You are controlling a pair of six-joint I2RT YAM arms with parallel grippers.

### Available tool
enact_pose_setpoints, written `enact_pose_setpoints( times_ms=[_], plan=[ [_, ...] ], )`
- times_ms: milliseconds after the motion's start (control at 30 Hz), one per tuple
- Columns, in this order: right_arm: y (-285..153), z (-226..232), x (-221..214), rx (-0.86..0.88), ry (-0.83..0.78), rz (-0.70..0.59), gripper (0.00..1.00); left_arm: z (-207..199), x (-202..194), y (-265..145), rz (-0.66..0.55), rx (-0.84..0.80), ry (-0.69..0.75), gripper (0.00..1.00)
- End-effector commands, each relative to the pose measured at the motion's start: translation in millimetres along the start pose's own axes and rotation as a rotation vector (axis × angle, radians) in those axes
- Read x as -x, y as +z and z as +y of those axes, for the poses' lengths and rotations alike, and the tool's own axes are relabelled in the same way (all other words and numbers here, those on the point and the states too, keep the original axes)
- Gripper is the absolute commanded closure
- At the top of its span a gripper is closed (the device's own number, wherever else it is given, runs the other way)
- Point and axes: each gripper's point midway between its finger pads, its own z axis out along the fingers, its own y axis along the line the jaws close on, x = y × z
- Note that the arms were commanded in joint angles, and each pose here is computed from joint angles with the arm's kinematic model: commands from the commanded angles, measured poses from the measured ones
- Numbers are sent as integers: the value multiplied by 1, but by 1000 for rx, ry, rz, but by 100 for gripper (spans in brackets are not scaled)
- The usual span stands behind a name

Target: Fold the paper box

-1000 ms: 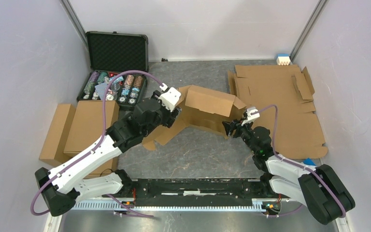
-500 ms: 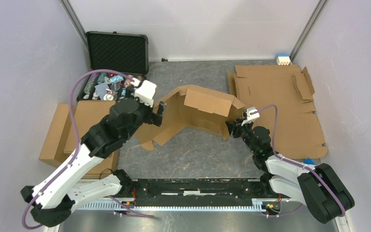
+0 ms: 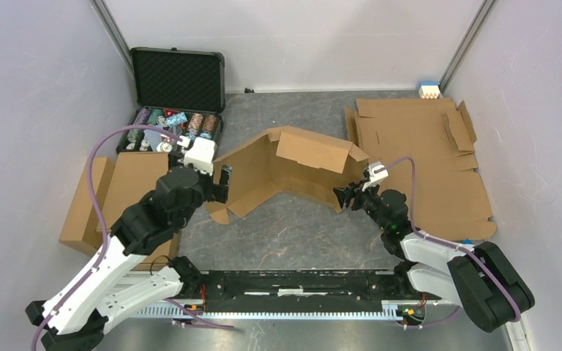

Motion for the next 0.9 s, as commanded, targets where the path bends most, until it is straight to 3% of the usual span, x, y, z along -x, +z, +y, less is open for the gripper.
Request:
enact_pose_setpoints(
  times_ms=[0, 100, 300, 367, 867],
  plan=[
    [10, 5, 16, 22, -15, -27, 28, 2, -14, 16, 60, 47, -25, 0],
    [13, 2, 11, 10, -16, -2, 24, 1, -20, 26, 94, 35, -26, 3],
    [20, -1, 2, -8, -35, 35, 20, -2, -16, 26, 40, -15, -28, 28],
    [23, -3, -6, -26, -46, 70, 17, -11, -13, 24, 24, -71, -22, 32],
    [24, 6, -33, -32, -199, 181, 12, -40, 6, 23, 22, -222, -43, 35]
  ],
)
